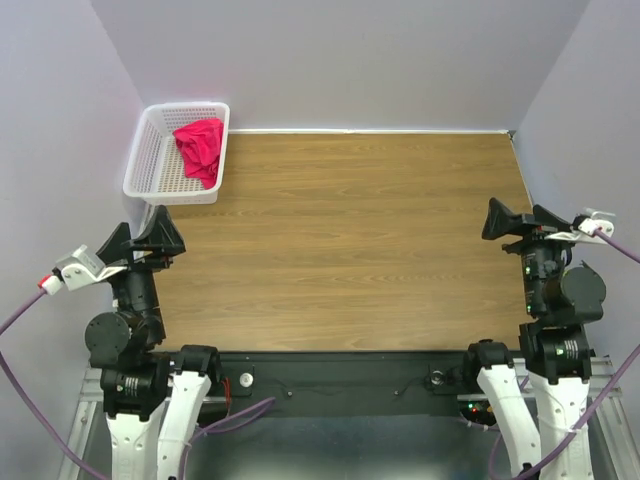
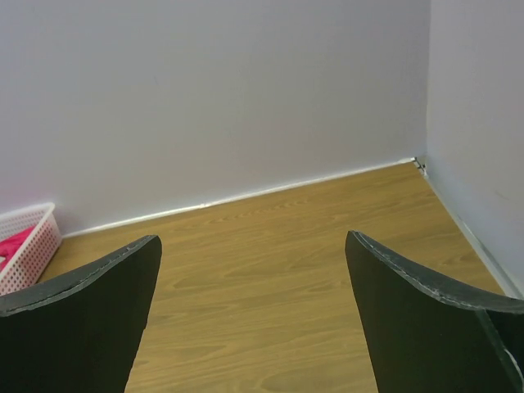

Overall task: Fold and stack the t-shirts
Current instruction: Move the tshirt to the center of the board

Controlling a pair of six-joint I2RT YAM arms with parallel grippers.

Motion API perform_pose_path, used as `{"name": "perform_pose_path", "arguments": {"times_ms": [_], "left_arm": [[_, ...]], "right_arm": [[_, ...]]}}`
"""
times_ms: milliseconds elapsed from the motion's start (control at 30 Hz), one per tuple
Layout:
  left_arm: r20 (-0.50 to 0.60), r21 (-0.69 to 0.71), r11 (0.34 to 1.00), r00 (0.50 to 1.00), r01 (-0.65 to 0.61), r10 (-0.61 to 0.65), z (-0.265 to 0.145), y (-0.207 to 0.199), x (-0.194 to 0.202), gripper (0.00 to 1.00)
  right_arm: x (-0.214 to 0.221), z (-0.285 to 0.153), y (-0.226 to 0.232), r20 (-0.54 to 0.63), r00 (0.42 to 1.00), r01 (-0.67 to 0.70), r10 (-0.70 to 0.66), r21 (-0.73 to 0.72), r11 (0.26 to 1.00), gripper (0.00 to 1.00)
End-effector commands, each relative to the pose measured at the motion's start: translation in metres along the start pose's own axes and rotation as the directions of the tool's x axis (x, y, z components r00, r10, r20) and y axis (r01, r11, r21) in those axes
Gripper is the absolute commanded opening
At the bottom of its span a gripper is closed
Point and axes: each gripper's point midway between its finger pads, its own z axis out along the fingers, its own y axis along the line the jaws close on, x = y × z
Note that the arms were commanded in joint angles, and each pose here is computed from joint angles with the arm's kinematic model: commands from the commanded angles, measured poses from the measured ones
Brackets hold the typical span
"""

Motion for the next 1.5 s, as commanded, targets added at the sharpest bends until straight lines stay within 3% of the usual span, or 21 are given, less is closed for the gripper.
{"name": "perform_pose_path", "arguments": {"times_ms": [0,267,367,667,967,1067,1133,1300,1467], "left_arm": [[-0.025,-0.002,1.0,1.0,0.003,-0.003,0.01,0.0,0.013,0.98],[-0.209,-0.081,0.996,0.977,-0.048,0.03,0.052,0.008,0.071,0.98],[-0.33,-0.12,0.991,0.944,-0.058,0.015,0.084,0.007,0.111,0.99],[-0.503,-0.169,0.968,0.861,-0.186,0.078,0.179,0.008,0.178,0.99],[-0.632,-0.257,0.92,0.771,-0.296,0.071,0.268,0.082,0.259,0.99],[-0.702,-0.274,0.913,0.712,-0.303,0.025,0.288,0.111,0.313,0.97],[-0.696,-0.282,0.92,0.718,-0.274,0.0,0.304,0.114,0.32,0.96],[-0.725,-0.326,0.919,0.682,-0.222,-0.092,0.316,0.146,0.376,0.86],[-0.747,-0.323,0.917,0.658,-0.234,-0.095,0.321,0.165,0.411,0.79]], "right_arm": [[0.002,-0.002,-0.001,0.015,1.0,-0.025,0.025,0.004,1.0,1.0],[0.056,0.008,0.0,-0.135,0.988,-0.075,0.072,-0.015,0.997,1.0],[0.074,0.007,-0.002,-0.171,0.981,-0.095,0.093,-0.005,0.995,1.0],[0.107,0.002,0.007,-0.253,0.956,-0.166,0.152,-0.035,0.986,1.0],[0.122,0.005,0.016,-0.322,0.934,-0.188,0.158,-0.065,0.98,1.0],[0.131,0.008,0.018,-0.358,0.92,-0.197,0.16,-0.068,0.978,1.0],[0.135,0.009,0.018,-0.373,0.914,-0.194,0.157,-0.065,0.979,1.0],[0.147,0.012,0.02,-0.42,0.895,-0.199,0.151,-0.073,0.977,1.0],[0.155,0.017,0.026,-0.468,0.872,-0.211,0.145,-0.092,0.973,1.0]]}}
